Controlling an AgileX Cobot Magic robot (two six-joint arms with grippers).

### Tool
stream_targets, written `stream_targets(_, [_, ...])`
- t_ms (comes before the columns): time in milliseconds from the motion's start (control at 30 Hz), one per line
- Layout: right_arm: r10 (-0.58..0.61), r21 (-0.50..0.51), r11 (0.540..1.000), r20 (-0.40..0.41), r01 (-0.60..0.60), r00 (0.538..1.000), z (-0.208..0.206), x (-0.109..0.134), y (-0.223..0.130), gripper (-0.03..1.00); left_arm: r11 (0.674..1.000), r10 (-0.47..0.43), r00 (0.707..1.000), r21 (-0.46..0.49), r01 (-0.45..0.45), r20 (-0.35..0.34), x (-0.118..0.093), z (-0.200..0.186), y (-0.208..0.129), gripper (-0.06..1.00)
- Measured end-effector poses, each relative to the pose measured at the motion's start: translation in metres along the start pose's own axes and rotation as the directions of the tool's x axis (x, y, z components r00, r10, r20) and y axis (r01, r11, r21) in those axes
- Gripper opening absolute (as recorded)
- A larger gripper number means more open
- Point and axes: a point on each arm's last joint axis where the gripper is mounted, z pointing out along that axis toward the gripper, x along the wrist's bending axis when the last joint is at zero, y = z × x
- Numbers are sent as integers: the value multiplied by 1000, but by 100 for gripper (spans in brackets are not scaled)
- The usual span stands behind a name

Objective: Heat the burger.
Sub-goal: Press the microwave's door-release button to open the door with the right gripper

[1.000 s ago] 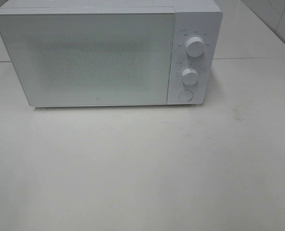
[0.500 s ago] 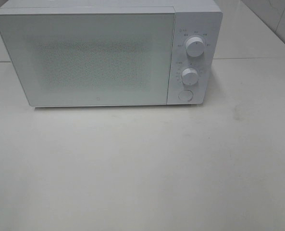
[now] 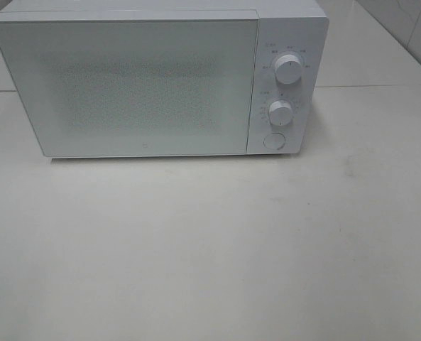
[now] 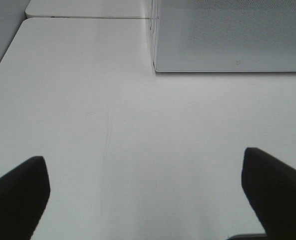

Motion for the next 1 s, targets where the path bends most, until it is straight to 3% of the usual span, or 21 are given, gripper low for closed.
stream_targets(333, [-2,-25,1000,-4,2,1000,29,2,22,71,1000,0,1000,0,0,0,0,0,0,98])
stream_targets(1000, [-8,-10,1000,-12,8,1000,127,6,48,71,1000,0,1000,0,0,0,0,0,0,98])
